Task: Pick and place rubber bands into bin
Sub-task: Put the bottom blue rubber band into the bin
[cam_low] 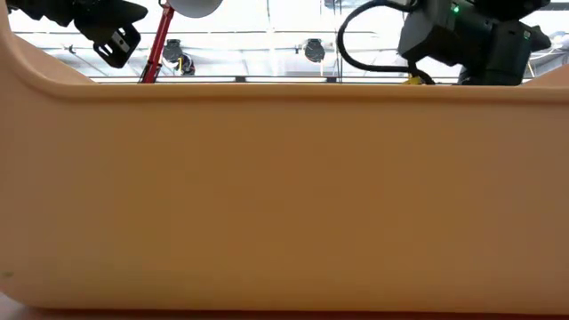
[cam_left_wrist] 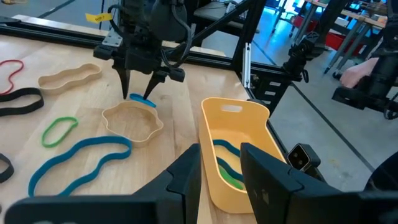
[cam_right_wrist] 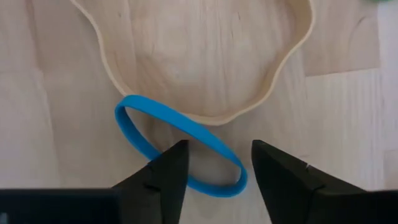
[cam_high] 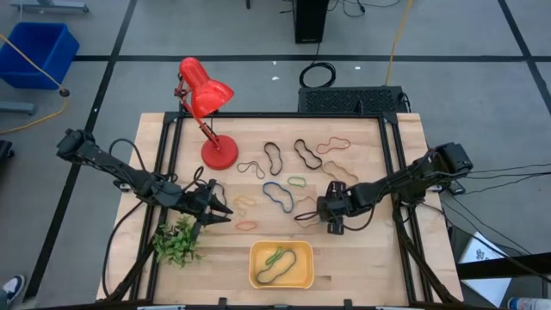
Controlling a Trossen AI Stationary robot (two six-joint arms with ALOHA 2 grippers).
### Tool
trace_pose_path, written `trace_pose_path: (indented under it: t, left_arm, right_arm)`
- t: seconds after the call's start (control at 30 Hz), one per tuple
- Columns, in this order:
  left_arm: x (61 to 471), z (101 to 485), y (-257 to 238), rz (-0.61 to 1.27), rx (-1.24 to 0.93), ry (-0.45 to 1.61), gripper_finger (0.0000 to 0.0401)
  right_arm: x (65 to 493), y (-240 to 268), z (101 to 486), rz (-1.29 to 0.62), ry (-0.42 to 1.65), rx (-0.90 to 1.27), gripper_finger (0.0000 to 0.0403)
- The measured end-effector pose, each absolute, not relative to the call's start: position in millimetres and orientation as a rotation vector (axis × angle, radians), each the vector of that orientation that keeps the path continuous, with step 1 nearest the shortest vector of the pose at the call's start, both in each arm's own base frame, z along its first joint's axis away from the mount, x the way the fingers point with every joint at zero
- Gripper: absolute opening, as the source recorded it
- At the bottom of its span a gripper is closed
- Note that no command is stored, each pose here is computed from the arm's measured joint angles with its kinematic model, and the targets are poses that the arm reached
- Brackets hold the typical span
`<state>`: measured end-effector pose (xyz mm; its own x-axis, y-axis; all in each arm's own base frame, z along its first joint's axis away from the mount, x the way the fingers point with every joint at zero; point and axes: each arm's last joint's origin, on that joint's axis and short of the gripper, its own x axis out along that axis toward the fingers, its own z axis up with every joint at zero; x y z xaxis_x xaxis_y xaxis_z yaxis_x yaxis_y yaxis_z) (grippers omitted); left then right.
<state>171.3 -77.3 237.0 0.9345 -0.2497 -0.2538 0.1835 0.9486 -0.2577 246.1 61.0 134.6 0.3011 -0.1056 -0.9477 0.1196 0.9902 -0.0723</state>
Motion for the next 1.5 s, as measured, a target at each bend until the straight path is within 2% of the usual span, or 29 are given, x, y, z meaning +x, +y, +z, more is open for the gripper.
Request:
trace_pose_path:
  t: [0.13,0.43,0.7,0.97,1.13,1.3,1.4,1.5]
  left_arm:
    - [171,237,-77,-0.224,-0.232,0.288,0.0120]
    - [171,237,-77,-0.223,-0.232,0.288,0.0120]
    - [171,237,-77,-0.222,-0.235,0.288,0.0120]
    - [171,237,-77,-0.221,-0.245,0.289,0.0120]
    - [171,237,-77,-0.221,-0.245,0.289,0.0120]
    - [171,237,-77,-0.221,-0.244,0.289,0.0120]
    - [171,237,-77,-0.222,-0.244,0.289,0.0120]
    - [171,237,-77,-0.221,-0.244,0.289,0.0120]
  right_arm:
    - [244,61,132,-0.167,1.251,0.042,0.0130]
    - [244,61,131,-0.163,1.257,0.050,0.0009]
    - [242,60,135,-0.189,1.240,0.073,0.0002]
    - [229,64,168,-0.165,1.133,0.119,0.0001]
    - [214,66,203,-0.192,0.947,0.158,0.0001]
    - [203,69,245,-0.212,0.623,0.253,0.0000]
    - [203,75,271,-0.151,0.394,0.277,0.0000]
    - [207,85,297,-0.044,0.156,0.212,0.0000]
